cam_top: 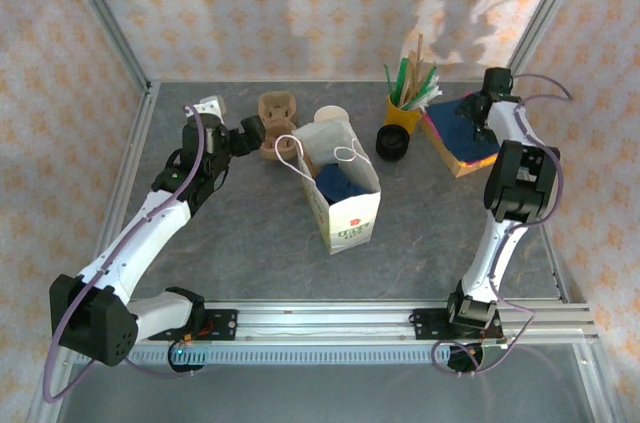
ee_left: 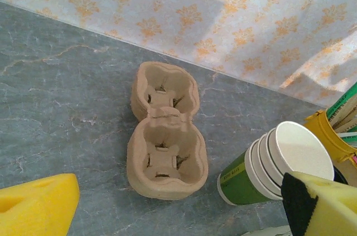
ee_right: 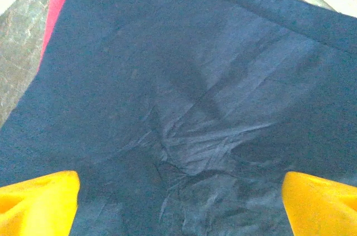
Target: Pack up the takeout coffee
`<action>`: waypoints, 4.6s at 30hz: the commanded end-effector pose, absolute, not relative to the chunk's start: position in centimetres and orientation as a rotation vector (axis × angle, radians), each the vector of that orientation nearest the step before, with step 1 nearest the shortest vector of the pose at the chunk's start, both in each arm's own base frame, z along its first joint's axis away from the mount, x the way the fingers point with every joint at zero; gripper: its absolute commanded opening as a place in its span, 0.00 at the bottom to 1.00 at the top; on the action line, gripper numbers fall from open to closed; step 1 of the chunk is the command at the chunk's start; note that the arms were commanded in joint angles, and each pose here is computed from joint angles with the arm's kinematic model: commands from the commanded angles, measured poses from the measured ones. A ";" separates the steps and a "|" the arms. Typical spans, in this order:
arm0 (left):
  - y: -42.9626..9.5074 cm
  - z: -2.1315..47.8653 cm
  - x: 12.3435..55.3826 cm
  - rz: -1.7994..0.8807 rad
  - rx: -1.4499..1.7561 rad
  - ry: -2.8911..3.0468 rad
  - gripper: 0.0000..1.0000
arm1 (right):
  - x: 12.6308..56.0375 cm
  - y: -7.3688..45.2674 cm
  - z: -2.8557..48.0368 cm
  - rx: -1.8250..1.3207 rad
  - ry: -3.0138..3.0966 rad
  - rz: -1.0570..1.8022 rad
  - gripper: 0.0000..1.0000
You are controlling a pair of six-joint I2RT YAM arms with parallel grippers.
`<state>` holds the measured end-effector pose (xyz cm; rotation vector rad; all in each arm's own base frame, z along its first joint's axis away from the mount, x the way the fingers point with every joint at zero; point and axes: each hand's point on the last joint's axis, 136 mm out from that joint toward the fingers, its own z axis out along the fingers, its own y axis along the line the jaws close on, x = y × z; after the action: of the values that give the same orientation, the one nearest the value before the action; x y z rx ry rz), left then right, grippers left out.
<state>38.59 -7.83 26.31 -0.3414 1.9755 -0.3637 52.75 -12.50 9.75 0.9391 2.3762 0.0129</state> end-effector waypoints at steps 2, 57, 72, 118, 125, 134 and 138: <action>-6.8 27.0 38.1 -0.319 -0.341 1.949 0.95 | 52.4 -11.7 8.0 0.925 2.468 0.000 0.90; -6.8 27.6 37.0 -0.350 -0.342 1.932 0.96 | 43.6 -4.2 36.2 0.515 1.944 0.465 0.00; -7.5 27.9 37.0 -0.412 -0.345 1.916 0.96 | 32.2 21.2 44.7 -0.377 1.879 1.297 0.00; -8.1 25.9 37.9 -0.420 -0.342 1.967 0.96 | 31.2 27.2 22.5 -0.642 2.619 0.293 0.00; -8.0 26.0 38.1 -0.414 -0.339 1.965 0.96 | 30.7 27.1 21.6 -0.672 2.643 0.251 0.00; -7.3 26.0 37.6 -0.370 -0.344 1.963 0.96 | 31.6 28.3 24.9 -0.624 2.549 0.325 0.26; -7.1 26.2 37.4 -0.358 -0.349 1.962 0.96 | 32.1 29.0 27.0 -0.591 2.486 0.387 0.33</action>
<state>37.66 -8.05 26.05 -0.3286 1.9780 -0.3931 31.64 28.57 23.96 -0.6297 2.5732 0.3364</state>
